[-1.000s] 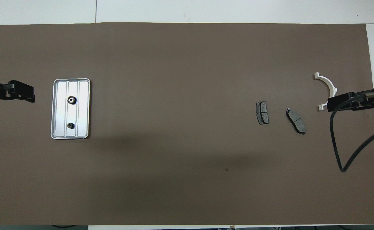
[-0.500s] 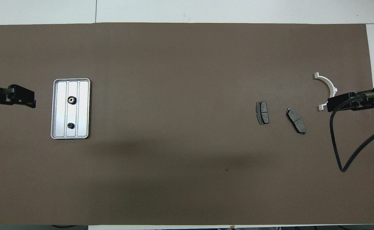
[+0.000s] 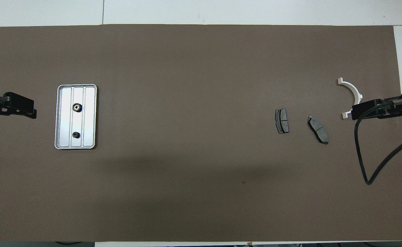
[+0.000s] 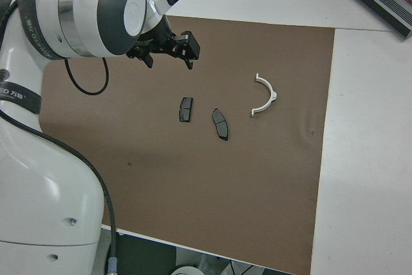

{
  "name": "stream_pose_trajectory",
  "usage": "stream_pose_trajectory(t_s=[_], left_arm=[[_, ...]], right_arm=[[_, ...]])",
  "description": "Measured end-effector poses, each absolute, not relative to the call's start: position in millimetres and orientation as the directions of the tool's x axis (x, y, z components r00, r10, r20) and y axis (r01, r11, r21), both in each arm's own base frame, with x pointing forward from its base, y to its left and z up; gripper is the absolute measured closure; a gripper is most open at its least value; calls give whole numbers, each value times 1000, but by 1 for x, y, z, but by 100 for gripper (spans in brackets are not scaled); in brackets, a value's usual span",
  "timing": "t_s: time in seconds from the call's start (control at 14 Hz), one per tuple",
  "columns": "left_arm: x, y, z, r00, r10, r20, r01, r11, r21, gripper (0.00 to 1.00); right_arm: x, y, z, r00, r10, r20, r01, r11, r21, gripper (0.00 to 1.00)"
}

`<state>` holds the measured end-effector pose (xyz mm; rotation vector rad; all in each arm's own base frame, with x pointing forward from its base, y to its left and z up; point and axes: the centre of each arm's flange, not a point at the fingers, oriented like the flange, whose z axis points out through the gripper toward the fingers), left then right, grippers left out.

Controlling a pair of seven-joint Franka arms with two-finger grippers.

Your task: Pick bearing gear from pile to tray

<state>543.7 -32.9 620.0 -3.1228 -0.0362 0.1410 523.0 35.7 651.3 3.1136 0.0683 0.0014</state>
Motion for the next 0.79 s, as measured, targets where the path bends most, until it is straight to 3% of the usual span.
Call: stream_pose_trajectory(t_s=[0.79], left_arm=[[544, -34, 622, 996, 23, -82, 22, -1000, -15, 0]], right_arm=[[523, 36, 651, 999, 45, 0, 45, -999, 27, 0]])
